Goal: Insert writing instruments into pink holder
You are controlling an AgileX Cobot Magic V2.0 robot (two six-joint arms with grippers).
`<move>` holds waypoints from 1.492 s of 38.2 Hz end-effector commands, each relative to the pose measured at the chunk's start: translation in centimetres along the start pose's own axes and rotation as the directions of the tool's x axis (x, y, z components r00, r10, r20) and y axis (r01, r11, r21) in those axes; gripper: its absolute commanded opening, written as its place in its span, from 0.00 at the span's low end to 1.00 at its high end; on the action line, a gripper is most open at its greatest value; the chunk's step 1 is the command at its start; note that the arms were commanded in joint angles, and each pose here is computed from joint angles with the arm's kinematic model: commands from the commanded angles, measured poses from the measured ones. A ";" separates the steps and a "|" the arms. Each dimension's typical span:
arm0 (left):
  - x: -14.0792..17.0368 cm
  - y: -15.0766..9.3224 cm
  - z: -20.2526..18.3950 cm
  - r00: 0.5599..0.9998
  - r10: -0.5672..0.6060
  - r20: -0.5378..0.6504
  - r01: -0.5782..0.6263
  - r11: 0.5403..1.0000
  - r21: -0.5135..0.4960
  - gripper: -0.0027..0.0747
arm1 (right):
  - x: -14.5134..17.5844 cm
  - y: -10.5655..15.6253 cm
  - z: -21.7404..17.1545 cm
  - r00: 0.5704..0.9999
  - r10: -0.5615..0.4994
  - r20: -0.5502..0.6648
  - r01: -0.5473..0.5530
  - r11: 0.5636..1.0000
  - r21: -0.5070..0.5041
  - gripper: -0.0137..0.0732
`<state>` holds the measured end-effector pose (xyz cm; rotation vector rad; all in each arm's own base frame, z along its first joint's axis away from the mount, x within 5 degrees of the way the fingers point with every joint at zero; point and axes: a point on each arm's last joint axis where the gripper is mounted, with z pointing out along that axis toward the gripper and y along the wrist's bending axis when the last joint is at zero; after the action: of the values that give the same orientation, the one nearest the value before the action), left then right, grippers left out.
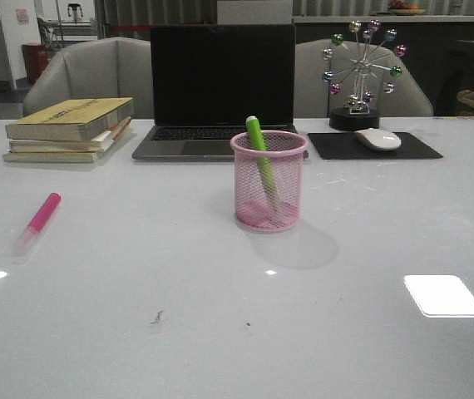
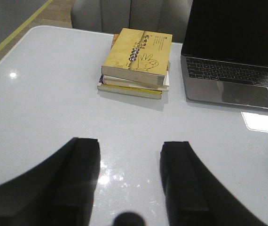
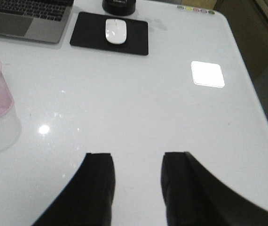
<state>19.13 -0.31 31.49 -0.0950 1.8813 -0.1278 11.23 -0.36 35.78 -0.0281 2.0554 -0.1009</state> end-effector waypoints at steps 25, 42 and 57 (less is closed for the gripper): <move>-3.6 -3.1 0.4 0.983 0.118 0.142 -0.133 0.985 0.108 0.53 | 5.8 0.5 -0.3 0.960 0.009 0.281 -0.003 1.000 -0.023 0.59; -8.3 -7.7 12.5 0.985 0.106 -0.135 -0.072 0.970 0.234 0.53 | 5.8 0.5 -0.3 0.959 0.009 0.282 -0.003 1.000 -0.023 0.59; -2.9 -8.1 21.9 0.917 0.096 -0.388 -0.011 0.976 0.215 0.53 | 5.8 0.5 -0.3 0.959 0.009 0.282 -0.003 1.000 -0.023 0.59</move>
<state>40.33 -8.66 26.48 0.1837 2.3532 -0.3025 8.08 -0.23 29.15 -0.0326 1.8843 -0.0540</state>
